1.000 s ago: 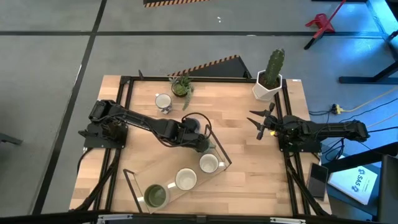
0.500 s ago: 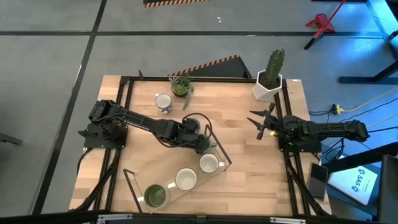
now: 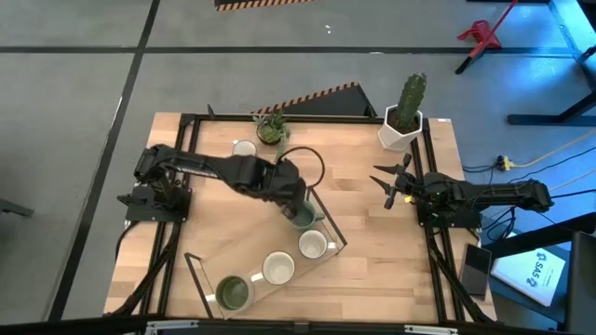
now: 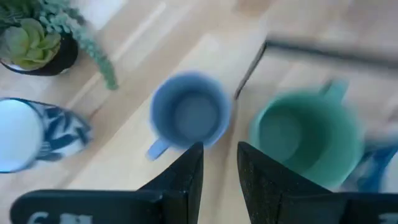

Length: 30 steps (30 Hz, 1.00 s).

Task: Place coffee mugs
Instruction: Put the blue mug on the shelf aligned with the green mug

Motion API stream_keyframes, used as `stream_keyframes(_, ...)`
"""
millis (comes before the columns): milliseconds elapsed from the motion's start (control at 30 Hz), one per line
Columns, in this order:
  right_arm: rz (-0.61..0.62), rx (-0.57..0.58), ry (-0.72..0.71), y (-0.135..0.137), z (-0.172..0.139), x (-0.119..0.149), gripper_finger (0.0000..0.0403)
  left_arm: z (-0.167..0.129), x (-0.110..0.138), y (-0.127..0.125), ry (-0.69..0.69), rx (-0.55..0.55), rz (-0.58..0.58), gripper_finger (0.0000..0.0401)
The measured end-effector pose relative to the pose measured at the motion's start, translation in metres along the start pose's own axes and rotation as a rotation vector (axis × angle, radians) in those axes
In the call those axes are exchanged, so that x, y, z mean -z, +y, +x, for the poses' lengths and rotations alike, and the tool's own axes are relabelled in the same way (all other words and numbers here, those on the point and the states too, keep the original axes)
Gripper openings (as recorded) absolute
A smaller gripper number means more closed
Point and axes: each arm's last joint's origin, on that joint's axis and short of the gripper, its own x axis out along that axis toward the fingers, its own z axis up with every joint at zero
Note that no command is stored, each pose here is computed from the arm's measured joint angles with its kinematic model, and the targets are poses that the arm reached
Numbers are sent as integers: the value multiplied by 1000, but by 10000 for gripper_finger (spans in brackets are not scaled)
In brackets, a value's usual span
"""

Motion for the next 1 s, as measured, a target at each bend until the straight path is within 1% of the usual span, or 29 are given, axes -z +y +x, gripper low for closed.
stream_keyframes(67, 0, 0, 0, 0, 0, 0, 143, 2, -3, 9, 83, 2, 103, 92)
stream_keyframes(133, 0, 0, 0, 0, 0, 0, 143, 6, -5, 16, 128, 9, 180, 92)
stream_keyframes(200, 0, 0, 0, 0, 0, 0, 143, 8, -6, 19, 118, 25, 249, 92)
stream_keyframes(267, 0, 0, 0, 0, 0, 0, 143, 12, -6, 17, 90, 57, 325, 92)
stream_keyframes(333, 0, 0, 0, 0, 0, 0, 143, 18, 0, 19, 99, 82, 400, 92)
stream_keyframes(367, -1, -1, 3, 0, 0, 0, 143, 23, 3, 19, 105, 114, 423, 92)
stream_keyframes(467, -3, -2, 8, 0, 1, 1, 143, 37, 11, 24, 106, 238, 429, 92)
stream_keyframes(533, -8, -5, 18, 1, 1, 2, 143, 45, 16, 26, 76, 309, 428, 92)
stream_keyframes(633, -16, -9, 36, 2, 2, 3, 143, 57, 26, 34, 68, 321, 462, 92)
stream_keyframes(833, -28, -15, 63, 3, 4, 5, 143, 79, 40, 43, 95, 337, 588, 92)
stream_keyframes(900, -26, -15, 66, 3, 4, 5, 143, 86, 41, 44, 89, 335, 606, 92)
stream_keyframes(1000, -12, -15, 69, 3, 4, 6, 143, 94, 42, 48, 74, 306, 618, 92)
